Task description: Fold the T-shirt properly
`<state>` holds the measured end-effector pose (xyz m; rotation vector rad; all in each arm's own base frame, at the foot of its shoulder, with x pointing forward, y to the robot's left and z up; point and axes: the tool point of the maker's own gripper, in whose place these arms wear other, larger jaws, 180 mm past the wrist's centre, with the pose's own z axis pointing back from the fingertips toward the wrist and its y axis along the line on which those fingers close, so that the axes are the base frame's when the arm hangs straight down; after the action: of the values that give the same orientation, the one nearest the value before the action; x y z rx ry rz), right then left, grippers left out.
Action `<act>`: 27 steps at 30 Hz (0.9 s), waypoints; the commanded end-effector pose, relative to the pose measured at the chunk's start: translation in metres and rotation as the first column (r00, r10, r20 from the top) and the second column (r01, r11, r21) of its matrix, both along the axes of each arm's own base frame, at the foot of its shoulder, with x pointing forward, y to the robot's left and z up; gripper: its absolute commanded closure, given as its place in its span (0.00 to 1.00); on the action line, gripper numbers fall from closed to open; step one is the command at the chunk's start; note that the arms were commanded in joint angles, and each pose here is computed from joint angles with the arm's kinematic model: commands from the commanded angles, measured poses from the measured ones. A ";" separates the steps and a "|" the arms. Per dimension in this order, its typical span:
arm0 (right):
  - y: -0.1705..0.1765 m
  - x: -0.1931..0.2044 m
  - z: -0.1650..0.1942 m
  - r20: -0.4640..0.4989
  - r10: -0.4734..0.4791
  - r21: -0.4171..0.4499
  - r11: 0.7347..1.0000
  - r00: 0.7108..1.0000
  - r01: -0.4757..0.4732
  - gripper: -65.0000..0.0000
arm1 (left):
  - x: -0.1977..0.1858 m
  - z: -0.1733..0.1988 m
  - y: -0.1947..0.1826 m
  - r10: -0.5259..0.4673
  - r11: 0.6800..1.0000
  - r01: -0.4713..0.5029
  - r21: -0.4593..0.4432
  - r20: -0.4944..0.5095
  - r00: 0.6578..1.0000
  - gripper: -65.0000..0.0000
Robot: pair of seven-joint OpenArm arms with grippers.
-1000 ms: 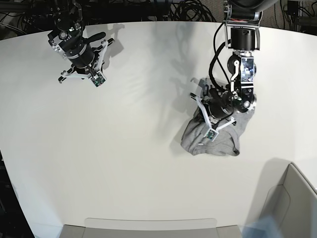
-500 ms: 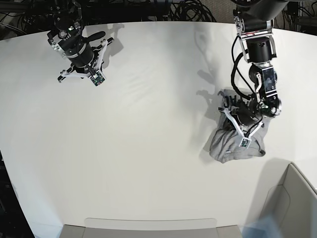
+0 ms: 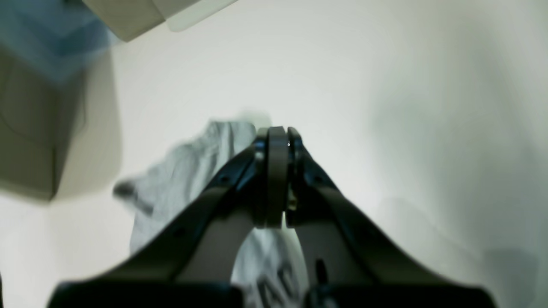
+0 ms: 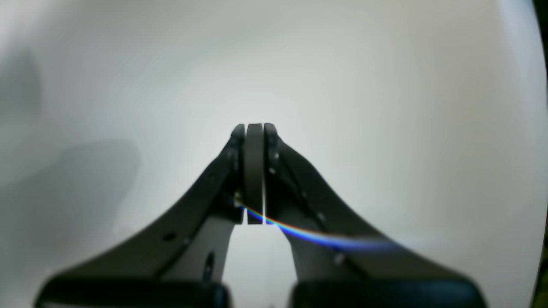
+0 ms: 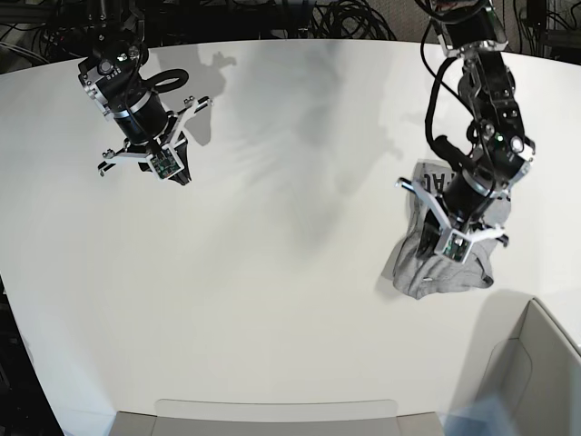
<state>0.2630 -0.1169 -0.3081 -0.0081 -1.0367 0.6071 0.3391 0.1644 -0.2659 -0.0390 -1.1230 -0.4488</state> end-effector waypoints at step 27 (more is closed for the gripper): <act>-0.029 -0.241 -0.055 -0.446 0.006 0.099 0.994 0.895 0.043 1.00 | -0.284 -0.043 0.159 0.440 0.885 -0.460 0.072 -0.456 0.774 1.00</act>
<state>0.0193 -0.1467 -0.3694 0.2014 -0.5942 0.4961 0.0527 0.3213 -0.3158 0.0732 -0.6180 0.0408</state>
